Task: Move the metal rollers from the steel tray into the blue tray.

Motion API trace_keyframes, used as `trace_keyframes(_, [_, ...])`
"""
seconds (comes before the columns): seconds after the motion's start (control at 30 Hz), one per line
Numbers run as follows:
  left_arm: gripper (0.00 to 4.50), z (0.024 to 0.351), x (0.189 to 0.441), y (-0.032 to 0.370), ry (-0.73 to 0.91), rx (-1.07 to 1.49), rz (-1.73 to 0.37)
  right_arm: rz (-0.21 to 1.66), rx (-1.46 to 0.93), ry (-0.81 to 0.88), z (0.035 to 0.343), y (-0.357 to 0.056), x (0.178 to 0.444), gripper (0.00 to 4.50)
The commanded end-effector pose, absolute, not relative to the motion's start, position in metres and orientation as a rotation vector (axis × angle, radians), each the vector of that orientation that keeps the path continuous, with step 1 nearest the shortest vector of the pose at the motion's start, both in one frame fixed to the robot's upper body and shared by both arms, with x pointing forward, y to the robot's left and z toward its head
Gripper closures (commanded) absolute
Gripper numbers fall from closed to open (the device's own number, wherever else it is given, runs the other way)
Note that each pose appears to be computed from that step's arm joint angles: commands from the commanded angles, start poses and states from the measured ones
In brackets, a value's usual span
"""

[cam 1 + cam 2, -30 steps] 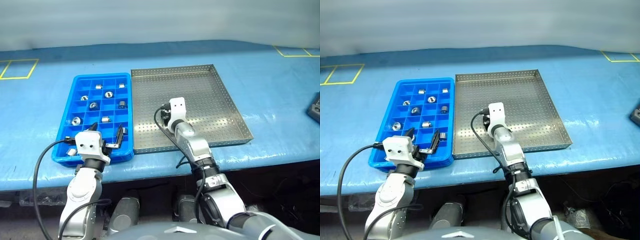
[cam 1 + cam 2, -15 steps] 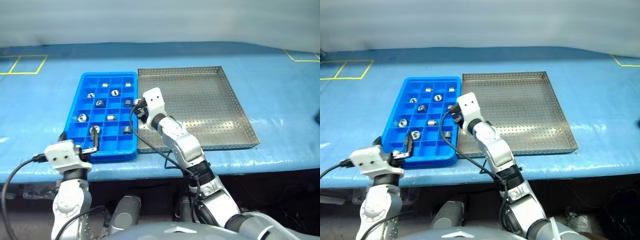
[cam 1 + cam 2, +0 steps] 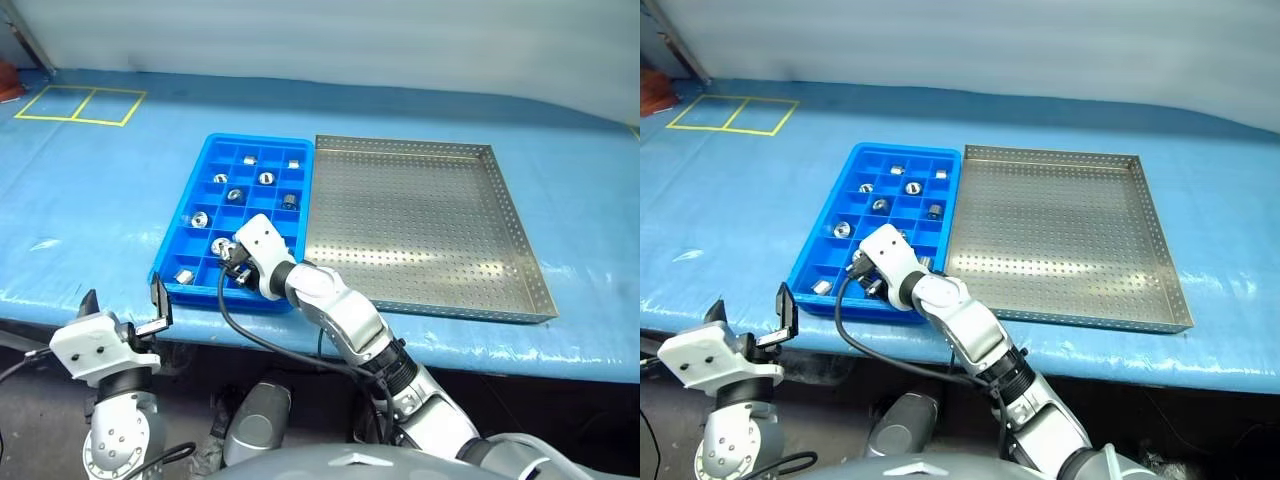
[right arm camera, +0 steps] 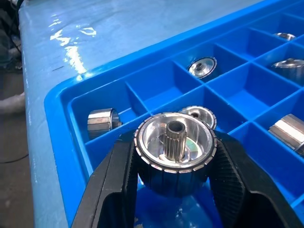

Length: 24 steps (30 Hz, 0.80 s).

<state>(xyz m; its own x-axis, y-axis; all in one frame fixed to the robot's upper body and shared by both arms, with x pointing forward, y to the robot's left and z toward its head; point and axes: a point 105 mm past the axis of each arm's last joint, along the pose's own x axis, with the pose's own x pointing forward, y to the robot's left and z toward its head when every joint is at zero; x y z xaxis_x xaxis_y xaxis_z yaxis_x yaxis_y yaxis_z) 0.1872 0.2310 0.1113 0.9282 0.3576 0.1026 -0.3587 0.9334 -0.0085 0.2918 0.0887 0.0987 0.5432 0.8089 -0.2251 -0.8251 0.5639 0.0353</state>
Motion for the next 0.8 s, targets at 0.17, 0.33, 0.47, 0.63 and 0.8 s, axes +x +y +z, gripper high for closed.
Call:
trace_keyframes(0.17, [0.00,0.125,0.194,0.220,-0.157,0.009,0.309,0.990,-0.007,0.243,0.105,0.071,0.279,2.79])
trace_keyframes(0.33, [0.00,0.125,0.206,0.214,-0.158,0.002,0.251,0.969,0.064,0.230,0.121,0.058,0.281,1.12])
trace_keyframes(0.47, [0.00,0.127,0.220,0.206,-0.164,-0.003,0.188,0.936,0.112,0.190,0.137,0.052,0.285,0.04])
trace_keyframes(0.63, [0.00,0.129,0.230,0.202,-0.169,-0.007,0.131,0.857,0.119,0.129,0.148,0.038,0.293,0.04])
trace_keyframes(0.8, [0.00,0.128,0.250,0.190,-0.148,0.026,0.015,0.742,0.038,0.088,0.144,-0.004,0.304,0.04])
